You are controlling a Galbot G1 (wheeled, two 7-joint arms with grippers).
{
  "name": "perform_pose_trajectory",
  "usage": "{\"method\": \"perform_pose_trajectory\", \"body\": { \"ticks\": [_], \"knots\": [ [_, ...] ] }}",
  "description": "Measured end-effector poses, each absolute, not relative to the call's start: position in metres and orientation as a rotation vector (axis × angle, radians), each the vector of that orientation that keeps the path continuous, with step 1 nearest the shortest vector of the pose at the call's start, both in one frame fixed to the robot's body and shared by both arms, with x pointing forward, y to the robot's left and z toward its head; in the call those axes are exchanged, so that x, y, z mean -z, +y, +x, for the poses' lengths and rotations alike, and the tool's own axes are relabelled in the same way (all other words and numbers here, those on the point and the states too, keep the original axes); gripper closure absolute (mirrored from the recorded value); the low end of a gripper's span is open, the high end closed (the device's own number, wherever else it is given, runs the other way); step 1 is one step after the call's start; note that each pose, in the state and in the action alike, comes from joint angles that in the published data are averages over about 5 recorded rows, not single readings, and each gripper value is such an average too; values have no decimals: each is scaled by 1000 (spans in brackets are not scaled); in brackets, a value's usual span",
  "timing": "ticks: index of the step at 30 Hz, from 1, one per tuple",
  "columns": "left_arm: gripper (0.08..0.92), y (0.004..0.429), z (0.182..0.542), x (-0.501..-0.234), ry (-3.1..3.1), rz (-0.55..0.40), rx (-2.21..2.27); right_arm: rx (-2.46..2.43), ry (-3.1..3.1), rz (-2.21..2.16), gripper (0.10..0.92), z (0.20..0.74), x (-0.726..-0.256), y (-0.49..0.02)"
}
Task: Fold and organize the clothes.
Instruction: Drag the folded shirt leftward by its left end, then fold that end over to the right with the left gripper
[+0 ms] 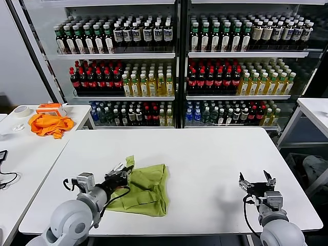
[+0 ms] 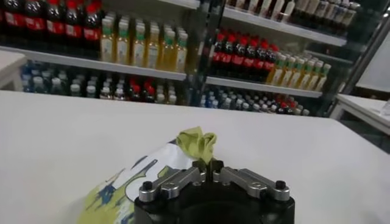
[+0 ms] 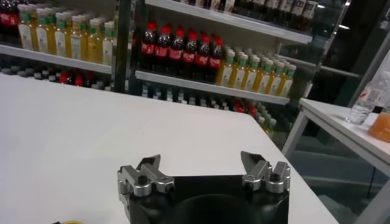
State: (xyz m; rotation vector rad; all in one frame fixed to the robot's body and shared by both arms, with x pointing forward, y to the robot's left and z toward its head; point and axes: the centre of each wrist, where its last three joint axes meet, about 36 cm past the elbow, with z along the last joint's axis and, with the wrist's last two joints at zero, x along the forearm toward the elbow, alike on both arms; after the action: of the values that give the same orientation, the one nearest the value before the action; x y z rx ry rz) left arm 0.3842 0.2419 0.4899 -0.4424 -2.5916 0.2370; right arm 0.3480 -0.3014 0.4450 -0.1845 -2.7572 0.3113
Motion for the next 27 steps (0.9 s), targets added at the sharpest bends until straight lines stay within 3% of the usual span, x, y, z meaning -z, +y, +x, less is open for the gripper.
{"method": "perform_pose_trajectory", "body": {
  "ticks": [20, 23, 27],
  "knots": [
    [893, 208, 407, -470, -2528, -486, -311, -313, -2748, -206, 200, 346, -447, -302],
    [860, 202, 409, -469, -2508, -498, -360, -317, -2748, -207, 200, 346, -447, -303],
    [750, 192, 410, -467, -2474, -520, -454, -322, -2752, -206, 200, 347, -449, -303]
  ]
}}
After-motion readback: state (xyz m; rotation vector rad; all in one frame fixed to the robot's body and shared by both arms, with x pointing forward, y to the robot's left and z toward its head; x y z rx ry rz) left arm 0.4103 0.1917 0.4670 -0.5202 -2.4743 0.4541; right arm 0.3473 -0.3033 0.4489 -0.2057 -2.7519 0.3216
